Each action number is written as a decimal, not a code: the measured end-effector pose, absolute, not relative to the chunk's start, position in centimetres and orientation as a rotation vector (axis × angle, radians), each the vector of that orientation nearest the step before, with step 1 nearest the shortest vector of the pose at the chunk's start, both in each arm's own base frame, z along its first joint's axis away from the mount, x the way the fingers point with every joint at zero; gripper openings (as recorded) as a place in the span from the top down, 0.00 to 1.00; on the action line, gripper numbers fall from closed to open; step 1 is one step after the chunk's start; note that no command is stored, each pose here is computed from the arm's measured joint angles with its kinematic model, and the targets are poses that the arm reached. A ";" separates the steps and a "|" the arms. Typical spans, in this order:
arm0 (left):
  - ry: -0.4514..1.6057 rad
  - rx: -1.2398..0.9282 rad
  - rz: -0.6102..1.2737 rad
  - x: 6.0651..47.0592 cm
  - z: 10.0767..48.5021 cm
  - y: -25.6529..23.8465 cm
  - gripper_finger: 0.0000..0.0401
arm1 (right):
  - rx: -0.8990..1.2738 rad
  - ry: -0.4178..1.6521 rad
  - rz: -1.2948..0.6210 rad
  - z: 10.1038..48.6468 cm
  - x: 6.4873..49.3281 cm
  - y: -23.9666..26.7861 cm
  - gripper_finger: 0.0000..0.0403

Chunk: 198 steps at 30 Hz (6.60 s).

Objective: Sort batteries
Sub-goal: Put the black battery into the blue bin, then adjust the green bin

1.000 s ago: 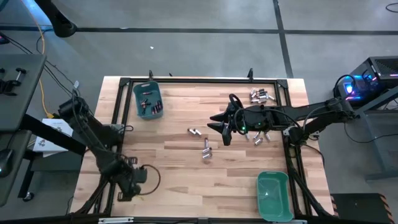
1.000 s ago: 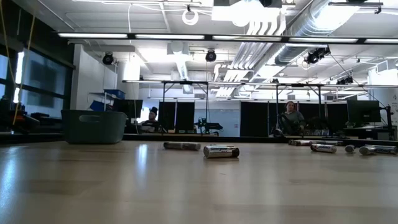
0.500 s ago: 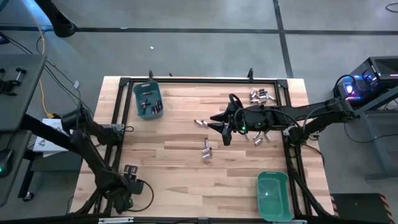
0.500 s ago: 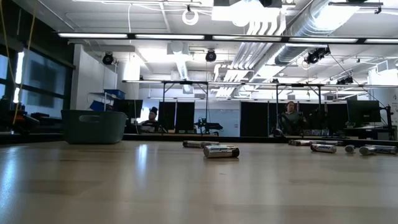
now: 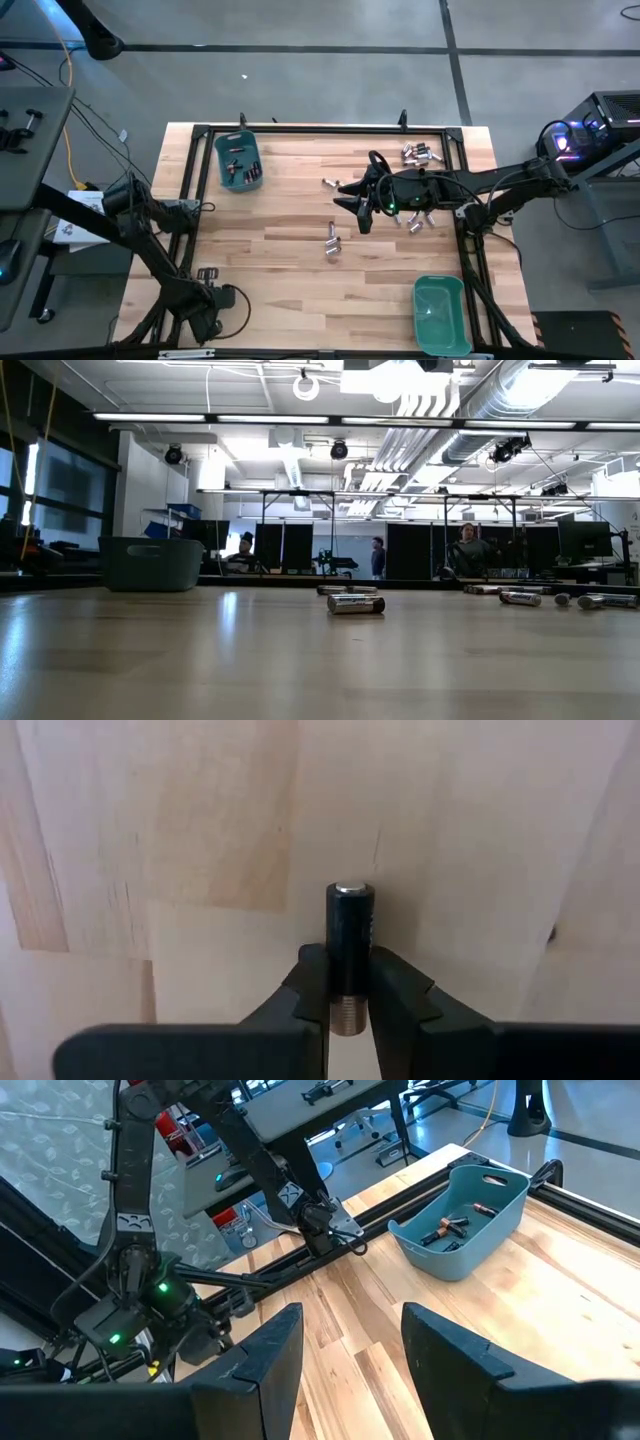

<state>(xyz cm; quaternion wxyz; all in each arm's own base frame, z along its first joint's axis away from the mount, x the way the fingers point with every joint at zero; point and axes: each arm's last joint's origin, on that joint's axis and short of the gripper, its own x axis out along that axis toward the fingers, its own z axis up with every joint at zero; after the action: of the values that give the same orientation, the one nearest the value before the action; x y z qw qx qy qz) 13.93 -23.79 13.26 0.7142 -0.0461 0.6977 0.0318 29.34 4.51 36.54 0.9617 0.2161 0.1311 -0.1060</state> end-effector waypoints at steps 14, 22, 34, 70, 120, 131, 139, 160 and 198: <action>1.304 -0.319 0.180 18.0 15.9 -21.2 0.92 | 0.431 0.267 -0.214 36.5 29.3 4.5 0.59; 1.143 -0.383 0.225 21.9 17.4 -17.9 0.92 | 0.431 0.273 -0.204 36.5 29.3 4.5 0.59; 0.673 -0.605 0.610 23.6 26.4 -5.8 0.92 | 0.433 0.283 -0.186 36.4 29.3 4.6 0.59; 1.436 -0.697 0.839 18.4 18.3 16.1 0.92 | 0.497 0.276 -0.196 36.5 29.3 4.6 0.59; 1.204 -0.765 0.917 16.7 25.4 16.1 0.68 | 0.494 0.242 -0.163 38.4 26.8 4.2 0.59; 0.583 -0.626 0.751 17.6 33.8 10.1 0.68 | 0.554 0.412 -0.348 38.2 22.3 0.9 0.59; 0.341 -0.498 0.654 20.2 35.9 7.8 0.68 | 0.663 0.747 -0.649 34.9 20.5 -3.9 0.59; 0.275 -0.236 0.408 24.1 35.7 9.8 0.68 | 0.695 1.601 -0.622 24.3 18.3 -18.5 0.49; 0.206 -0.306 0.488 23.7 36.0 11.5 0.68 | 0.524 1.852 -0.416 14.8 18.4 -24.8 0.54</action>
<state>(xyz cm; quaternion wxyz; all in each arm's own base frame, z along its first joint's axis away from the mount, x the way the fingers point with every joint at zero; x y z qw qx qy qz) 23.70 11.51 36.01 0.9537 -0.1505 0.1012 0.2400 18.40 -24.84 14.81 0.5534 0.2217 0.7833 -0.1760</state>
